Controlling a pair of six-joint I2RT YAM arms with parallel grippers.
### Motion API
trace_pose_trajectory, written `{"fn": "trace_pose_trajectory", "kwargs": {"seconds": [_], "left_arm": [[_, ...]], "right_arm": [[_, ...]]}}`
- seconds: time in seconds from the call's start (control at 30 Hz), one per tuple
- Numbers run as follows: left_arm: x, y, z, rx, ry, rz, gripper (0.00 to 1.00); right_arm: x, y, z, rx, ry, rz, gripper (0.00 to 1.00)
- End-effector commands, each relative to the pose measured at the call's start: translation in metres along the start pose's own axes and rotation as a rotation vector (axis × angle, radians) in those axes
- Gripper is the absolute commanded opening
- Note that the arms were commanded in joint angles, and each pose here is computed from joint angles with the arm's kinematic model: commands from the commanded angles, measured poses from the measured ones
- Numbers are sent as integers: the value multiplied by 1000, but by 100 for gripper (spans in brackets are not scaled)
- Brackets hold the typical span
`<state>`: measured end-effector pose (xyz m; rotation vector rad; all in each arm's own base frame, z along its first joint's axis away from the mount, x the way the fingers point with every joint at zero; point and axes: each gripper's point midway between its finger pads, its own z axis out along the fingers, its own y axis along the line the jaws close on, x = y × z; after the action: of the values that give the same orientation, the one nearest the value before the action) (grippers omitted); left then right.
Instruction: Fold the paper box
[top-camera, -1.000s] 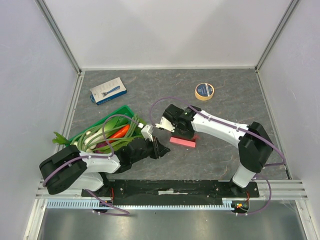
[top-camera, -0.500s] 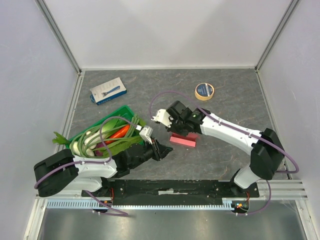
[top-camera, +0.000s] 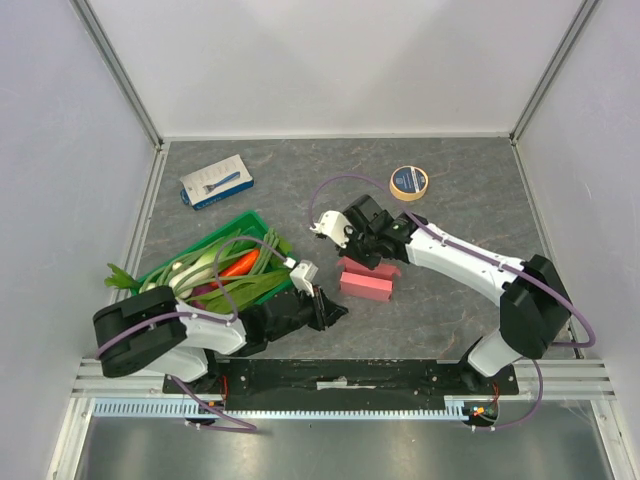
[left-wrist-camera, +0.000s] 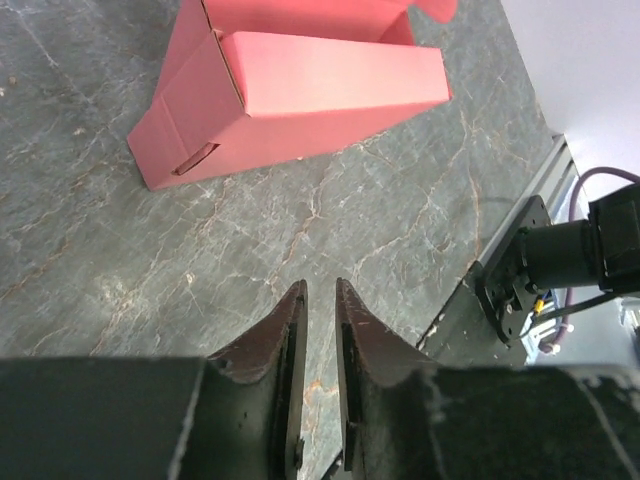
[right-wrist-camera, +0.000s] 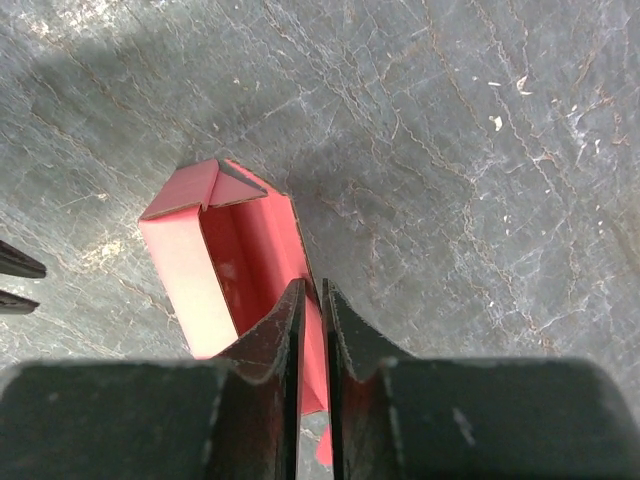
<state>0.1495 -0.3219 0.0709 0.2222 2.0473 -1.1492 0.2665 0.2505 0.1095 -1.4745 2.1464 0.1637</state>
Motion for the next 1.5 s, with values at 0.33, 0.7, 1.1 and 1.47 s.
{"fn": "trace_pose_trajectory", "kwargs": {"seconds": [0.33,0.7,1.1,1.47], "left_arm": [[-37,-15,51,-20,-178,0,16],[-38,2,61,-96,-184,-2,15],[-34,10,59,-123,-172,-5,15],[-35,5,62,-115,-157,20,16]], "right_arm": [[-10,22,-2,-139,-108,44,11],[-14,65,-13,-335,-188,135,0],[-25,51,-21,-255,-252,289,30],[-21,23,-42,-189,-327,437,54]]}}
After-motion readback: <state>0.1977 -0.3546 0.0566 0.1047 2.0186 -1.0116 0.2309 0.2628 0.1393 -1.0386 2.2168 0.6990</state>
